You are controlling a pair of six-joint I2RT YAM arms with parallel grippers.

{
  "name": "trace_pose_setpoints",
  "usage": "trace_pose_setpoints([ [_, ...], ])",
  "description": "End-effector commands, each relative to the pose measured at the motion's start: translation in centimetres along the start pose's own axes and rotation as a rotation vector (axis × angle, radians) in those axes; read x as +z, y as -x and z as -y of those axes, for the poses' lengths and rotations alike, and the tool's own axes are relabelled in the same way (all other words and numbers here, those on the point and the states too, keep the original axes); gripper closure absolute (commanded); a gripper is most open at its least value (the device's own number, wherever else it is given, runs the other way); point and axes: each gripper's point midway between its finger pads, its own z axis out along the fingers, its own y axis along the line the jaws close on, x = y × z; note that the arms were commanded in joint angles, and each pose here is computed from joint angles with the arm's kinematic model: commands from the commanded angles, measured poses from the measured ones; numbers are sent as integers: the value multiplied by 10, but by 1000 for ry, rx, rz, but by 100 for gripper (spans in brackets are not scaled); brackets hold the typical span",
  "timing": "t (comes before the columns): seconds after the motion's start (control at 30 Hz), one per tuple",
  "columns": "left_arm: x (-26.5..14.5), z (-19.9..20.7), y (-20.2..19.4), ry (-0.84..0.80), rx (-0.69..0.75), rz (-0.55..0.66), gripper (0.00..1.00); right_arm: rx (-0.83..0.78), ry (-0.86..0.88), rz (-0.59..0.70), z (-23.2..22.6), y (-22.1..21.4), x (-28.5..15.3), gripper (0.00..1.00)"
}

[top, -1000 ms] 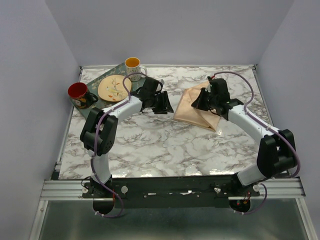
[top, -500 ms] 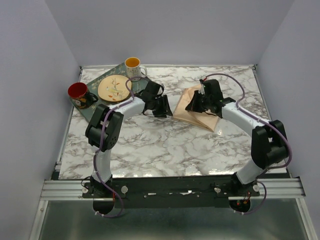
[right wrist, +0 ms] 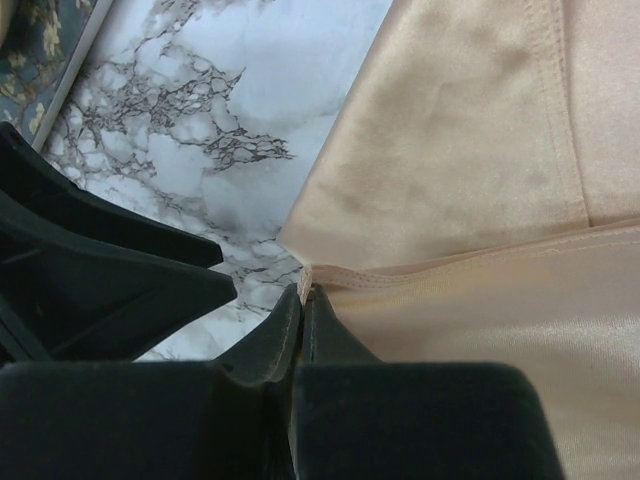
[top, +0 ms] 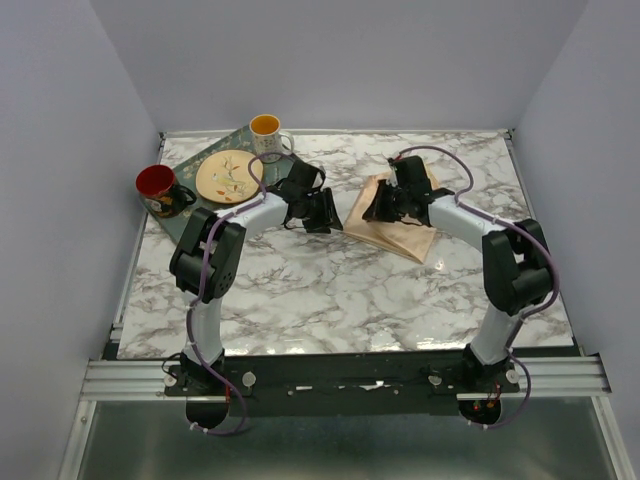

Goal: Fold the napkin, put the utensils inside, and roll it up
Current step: Fold the napkin

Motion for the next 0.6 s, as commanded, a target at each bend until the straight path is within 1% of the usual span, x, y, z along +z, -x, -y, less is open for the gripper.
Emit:
trace_pose_setpoints([
  [0.0,-13,4,11,3,8,44,49,12,61,-22,-20,-2,15,93],
  [0.17,-15,1,12,11,4,49,49,33,109,-108,-24,-21,30,88],
  [0.27,-17,-2,12,14,3,54,49,20,149,-141,-31,-26,33,76],
  [0.3,-18,-3,11,15,1,51,49,17,151,-141,-32,-25,34,70],
  [0.4,-23,-2,13,14,4,59,48,-6,155,-146,-33,-22,37,61],
  [0.5,-26,0,14,9,11,57,47,-43,149,-138,-38,-9,35,58],
  [0.57,-26,5,15,-10,22,48,45,-80,137,-102,-42,5,29,57],
])
